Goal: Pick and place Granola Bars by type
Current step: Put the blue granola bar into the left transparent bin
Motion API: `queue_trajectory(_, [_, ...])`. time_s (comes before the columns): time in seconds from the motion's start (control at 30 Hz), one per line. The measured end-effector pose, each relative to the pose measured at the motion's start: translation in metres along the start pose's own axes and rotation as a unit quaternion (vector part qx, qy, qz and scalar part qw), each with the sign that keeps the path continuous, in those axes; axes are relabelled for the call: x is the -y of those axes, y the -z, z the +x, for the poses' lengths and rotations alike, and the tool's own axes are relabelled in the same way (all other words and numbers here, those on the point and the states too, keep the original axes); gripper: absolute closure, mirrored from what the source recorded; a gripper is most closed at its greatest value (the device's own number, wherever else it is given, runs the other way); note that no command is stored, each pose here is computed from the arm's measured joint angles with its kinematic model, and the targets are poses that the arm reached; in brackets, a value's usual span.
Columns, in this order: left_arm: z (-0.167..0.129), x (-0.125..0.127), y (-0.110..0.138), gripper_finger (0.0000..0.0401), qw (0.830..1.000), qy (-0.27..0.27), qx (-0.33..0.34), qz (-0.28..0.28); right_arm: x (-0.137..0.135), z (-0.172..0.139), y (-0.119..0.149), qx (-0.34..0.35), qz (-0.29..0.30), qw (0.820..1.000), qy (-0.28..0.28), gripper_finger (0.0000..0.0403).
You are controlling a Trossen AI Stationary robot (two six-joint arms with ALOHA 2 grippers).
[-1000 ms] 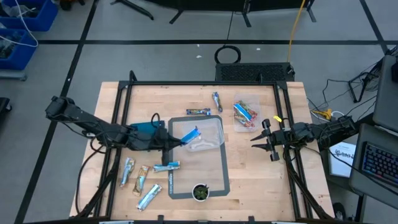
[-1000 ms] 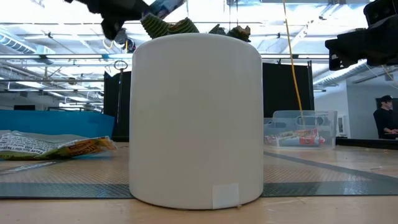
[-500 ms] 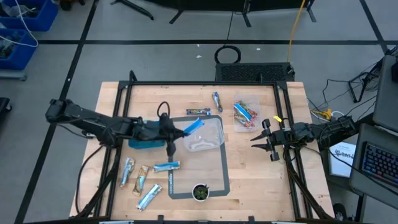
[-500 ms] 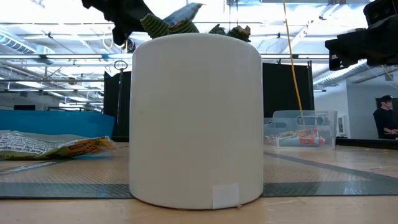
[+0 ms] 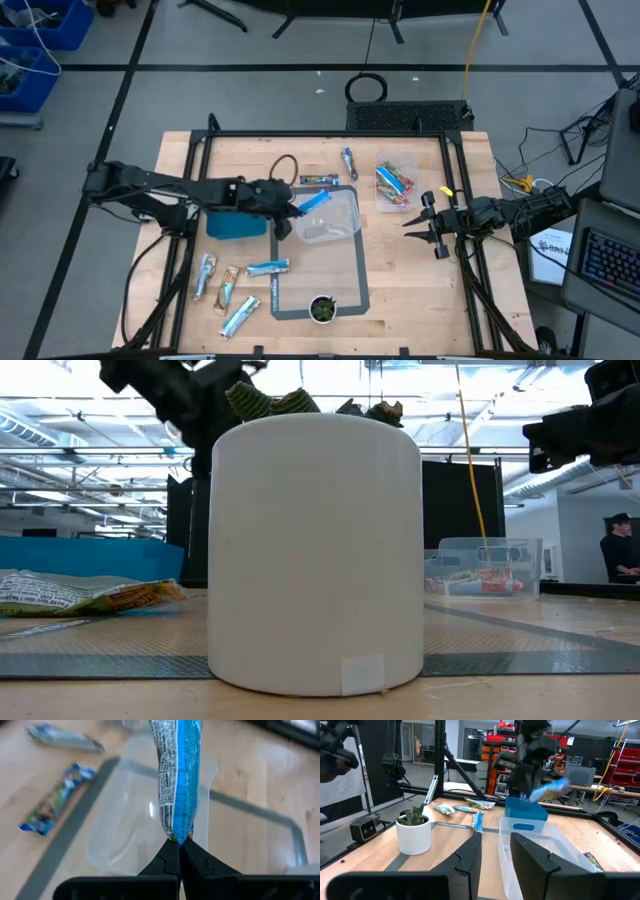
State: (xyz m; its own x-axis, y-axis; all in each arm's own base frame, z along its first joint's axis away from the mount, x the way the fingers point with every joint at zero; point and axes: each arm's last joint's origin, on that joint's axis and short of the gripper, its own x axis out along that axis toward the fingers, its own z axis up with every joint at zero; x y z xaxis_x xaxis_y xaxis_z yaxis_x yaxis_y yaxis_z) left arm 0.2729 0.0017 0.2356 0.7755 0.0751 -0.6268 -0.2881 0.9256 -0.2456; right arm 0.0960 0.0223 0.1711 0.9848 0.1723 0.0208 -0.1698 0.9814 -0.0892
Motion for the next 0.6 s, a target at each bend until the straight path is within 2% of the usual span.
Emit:
queue_trajectory(0.27, [0.030,0.004,-0.012,0.0401,0.995,-0.025,-0.090,0.018,0.000,0.000,0.000,0.000,0.000,1.000,0.000,0.0309])
queue_trajectory(0.6, [0.062,0.019,-0.052,0.0401,0.985,-0.038,-0.146,0.078,0.000,0.000,0.001,-0.003,0.000,1.000,0.000,0.0309])
